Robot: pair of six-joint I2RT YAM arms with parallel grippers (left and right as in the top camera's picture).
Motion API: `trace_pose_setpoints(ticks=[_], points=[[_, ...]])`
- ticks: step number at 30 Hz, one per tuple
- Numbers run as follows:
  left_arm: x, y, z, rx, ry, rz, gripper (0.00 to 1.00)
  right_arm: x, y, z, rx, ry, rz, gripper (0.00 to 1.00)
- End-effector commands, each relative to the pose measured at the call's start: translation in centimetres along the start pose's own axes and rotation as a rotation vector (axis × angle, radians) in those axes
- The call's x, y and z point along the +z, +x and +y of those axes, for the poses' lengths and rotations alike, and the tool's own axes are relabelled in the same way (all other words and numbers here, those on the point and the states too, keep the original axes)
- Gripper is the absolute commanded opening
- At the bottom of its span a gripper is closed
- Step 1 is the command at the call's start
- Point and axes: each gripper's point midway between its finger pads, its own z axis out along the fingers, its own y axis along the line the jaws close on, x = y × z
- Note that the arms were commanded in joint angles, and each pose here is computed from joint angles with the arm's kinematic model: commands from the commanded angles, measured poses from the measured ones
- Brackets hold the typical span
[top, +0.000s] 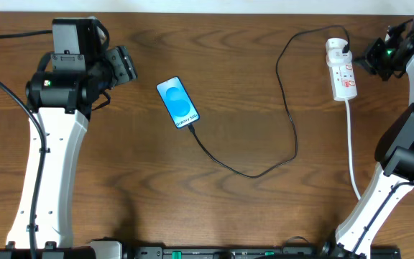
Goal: Plug charger to phone and switch on socket
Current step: 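Lift the right gripper up off the power strip, then open the right gripper and shift it right of the strip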
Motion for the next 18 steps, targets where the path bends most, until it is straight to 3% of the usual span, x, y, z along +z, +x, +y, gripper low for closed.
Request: trace_pose_setpoints(ticks=[1, 5, 7, 10, 11, 13, 14, 18], points=[[0.26, -0.09, 0.44, 0.006, -0.018, 0.002, 0.73, -0.05, -0.23, 0.48, -0.021, -0.017, -0.002, 0.01], [0.26, -0.09, 0.44, 0.006, -0.018, 0.002, 0.73, -0.05, -0.25, 0.50, -0.029, -0.017, -0.003, 0.02], [0.26, -0.09, 0.44, 0.006, -0.018, 0.002, 0.73, -0.05, -0.24, 0.50, -0.029, -0.017, -0.003, 0.16], [0.26, -0.09, 0.44, 0.006, -0.018, 0.002, 0.73, -0.05, -0.18, 0.48, -0.039, -0.016, 0.000, 0.21], [0.26, -0.09, 0.44, 0.006, -0.018, 0.002, 0.73, -0.05, -0.20, 0.48, -0.039, -0.016, -0.001, 0.32], [0.26, -0.09, 0.44, 0.006, -0.018, 0.002, 0.73, -0.06, -0.28, 0.49, -0.040, -0.017, -0.004, 0.82], [0.26, -0.09, 0.44, 0.006, -0.018, 0.002, 0.73, -0.06, -0.34, 0.51, -0.041, -0.018, -0.007, 0.99], [0.26, -0.09, 0.44, 0.006, -0.018, 0.002, 0.73, -0.06, -0.57, 0.58, -0.046, -0.020, -0.015, 0.99]])
